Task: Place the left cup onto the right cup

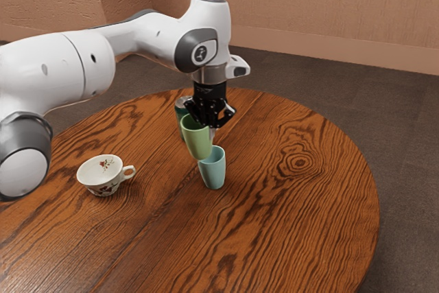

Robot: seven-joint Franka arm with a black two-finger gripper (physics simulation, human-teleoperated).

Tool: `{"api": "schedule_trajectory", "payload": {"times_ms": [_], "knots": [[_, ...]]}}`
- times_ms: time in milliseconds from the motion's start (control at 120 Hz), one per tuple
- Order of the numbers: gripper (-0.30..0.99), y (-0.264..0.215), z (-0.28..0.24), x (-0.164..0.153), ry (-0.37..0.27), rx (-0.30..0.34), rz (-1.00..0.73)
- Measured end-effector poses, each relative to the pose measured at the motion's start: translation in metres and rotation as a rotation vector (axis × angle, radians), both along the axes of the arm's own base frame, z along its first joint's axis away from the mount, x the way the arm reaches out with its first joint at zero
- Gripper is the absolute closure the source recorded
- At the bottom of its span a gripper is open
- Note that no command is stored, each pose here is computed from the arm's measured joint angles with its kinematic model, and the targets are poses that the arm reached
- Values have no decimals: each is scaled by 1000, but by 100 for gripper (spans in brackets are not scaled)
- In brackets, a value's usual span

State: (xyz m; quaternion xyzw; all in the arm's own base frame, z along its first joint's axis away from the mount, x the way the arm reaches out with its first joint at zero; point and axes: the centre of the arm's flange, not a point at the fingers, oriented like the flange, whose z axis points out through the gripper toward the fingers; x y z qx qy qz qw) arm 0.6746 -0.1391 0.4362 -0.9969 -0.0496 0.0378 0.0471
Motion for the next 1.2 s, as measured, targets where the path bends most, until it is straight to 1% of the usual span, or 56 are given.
{"api": "schedule_trajectory", "payload": {"times_ms": [267, 517, 742, 1200], "knots": [[78, -10, -5, 10, 2, 6, -7], [78, -7, -14, 15, 18, 17, -1], [78, -5, -19, 25, 11, 29, 4], [78, -12, -27, 28, 15, 26, -6]]}}
